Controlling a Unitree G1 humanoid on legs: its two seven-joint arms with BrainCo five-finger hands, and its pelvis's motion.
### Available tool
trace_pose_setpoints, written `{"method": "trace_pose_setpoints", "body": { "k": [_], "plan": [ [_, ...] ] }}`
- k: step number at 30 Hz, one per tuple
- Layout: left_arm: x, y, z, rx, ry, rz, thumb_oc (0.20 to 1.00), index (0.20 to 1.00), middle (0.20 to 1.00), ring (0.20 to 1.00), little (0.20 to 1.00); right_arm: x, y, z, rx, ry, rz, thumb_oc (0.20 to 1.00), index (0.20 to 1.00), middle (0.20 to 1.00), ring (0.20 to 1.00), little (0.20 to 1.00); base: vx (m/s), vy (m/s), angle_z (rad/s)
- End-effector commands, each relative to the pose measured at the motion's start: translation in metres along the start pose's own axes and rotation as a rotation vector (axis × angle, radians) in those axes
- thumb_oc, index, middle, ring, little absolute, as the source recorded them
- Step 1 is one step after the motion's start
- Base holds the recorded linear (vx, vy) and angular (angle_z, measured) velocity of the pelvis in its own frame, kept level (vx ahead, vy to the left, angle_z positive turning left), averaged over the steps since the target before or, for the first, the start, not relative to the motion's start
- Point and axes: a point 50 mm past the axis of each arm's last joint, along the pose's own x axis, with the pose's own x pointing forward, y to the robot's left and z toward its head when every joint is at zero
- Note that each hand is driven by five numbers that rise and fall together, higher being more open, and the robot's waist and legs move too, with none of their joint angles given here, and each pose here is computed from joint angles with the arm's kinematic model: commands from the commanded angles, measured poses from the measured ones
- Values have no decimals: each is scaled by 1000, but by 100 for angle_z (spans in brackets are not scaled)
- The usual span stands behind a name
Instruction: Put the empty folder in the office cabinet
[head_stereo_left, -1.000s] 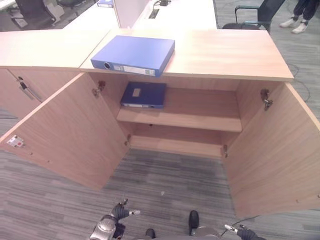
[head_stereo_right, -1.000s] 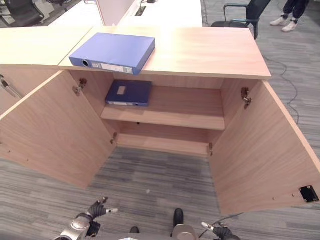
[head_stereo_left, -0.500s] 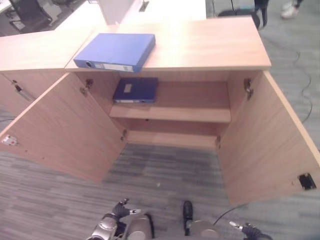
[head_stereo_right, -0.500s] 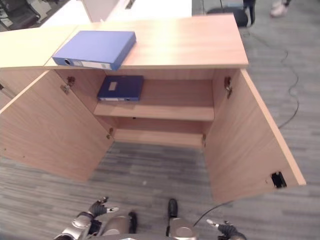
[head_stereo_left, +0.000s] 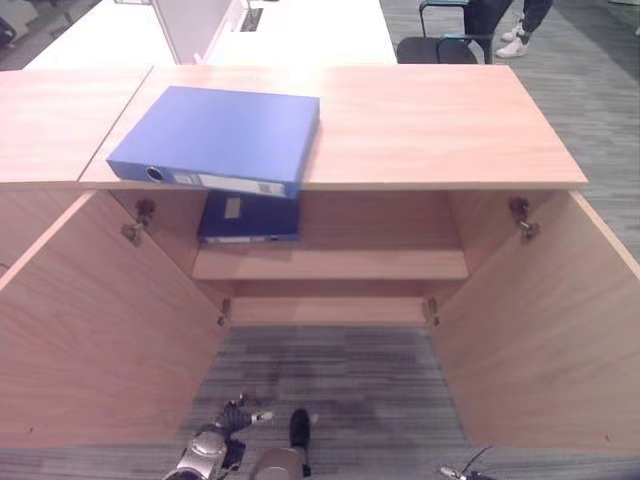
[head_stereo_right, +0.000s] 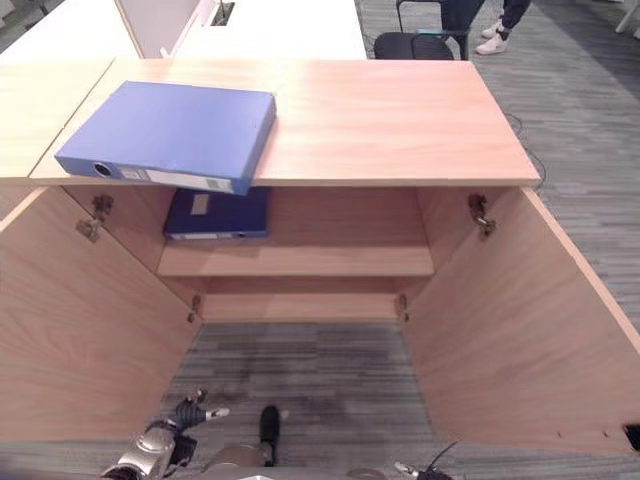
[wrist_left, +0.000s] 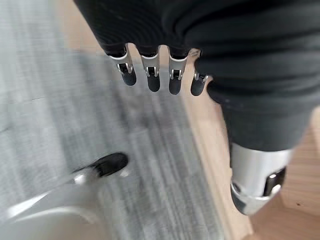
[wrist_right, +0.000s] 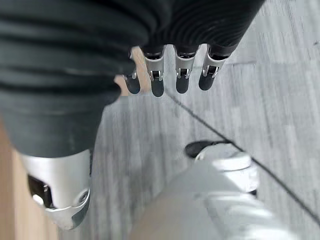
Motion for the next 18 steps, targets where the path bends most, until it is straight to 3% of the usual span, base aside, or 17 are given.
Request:
{"method": "trace_pose_setpoints", "body": {
  "k": [1,11,18],
  "plan": [
    [-2,2,-5,32,-2,9,1000,1000,1000,1000,1000,-1,-22,14,-44,-52,-50,1000,1000,1000,1000,1000,54,162,6],
    [-1,21,6,10,-37,62,1000,1000,1000,1000,1000,0,-4,36,-54,-132,-4,1000,1000,1000,1000,1000,57,192,-15],
    [-1,10,6,17,-45,35,1000,1000,1000,1000,1000,0,-6,25,-62,-110,-9,1000,1000,1000,1000,1000,135,-19,24]
  ]
}}
